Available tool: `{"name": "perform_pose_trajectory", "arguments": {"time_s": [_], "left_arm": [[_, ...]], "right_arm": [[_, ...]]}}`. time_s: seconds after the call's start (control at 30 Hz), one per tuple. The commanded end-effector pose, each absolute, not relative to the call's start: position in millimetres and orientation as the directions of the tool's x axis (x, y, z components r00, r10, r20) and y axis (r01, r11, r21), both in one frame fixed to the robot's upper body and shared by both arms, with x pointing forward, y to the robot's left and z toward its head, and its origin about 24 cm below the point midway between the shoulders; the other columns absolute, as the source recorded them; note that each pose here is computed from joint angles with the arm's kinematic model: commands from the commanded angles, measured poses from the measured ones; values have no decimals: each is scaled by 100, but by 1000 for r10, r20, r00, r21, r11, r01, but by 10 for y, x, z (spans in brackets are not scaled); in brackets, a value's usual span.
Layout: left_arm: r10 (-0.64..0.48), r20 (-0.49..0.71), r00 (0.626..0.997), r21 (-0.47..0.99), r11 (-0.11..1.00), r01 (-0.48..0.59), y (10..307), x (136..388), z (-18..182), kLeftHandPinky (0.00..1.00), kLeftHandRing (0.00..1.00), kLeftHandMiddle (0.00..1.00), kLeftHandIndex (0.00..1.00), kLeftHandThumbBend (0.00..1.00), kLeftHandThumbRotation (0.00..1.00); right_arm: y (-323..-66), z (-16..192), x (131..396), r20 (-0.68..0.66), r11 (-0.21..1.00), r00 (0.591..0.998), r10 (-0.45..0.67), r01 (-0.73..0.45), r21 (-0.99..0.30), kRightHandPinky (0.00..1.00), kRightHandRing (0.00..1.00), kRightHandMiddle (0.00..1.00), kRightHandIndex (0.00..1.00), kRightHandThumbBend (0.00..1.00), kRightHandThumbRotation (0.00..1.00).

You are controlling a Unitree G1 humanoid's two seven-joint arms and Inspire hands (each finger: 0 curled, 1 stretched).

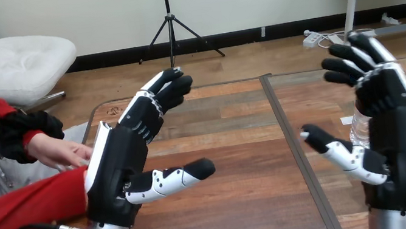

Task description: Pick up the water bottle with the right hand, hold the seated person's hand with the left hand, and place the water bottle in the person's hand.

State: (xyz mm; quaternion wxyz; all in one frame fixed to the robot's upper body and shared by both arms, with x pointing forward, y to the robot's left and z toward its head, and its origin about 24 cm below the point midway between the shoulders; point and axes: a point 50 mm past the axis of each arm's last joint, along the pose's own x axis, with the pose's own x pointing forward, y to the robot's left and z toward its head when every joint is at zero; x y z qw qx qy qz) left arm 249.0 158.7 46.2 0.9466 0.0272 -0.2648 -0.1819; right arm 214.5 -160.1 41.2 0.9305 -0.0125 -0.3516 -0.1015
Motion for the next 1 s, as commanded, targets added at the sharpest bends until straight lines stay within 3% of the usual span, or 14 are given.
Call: {"name": "perform_pose_trajectory", "arguments": {"time_s": [0.0,0.43,0.97], "left_arm": [[-332,570,751,140,940,310,1598,2570,646,86,84,82,84,100,35],[-314,580,751,120,945,303,1613,2589,651,86,84,82,82,100,33],[-307,582,753,109,947,302,1624,2597,652,84,82,81,81,100,33]], "right_arm": [[-1639,587,2180,740,974,642,-199,216,75,65,68,73,80,100,41],[-1732,634,2167,775,957,583,-244,274,96,65,70,73,79,100,44],[-1928,650,2161,779,919,540,-319,378,114,64,70,72,76,100,45]]}}
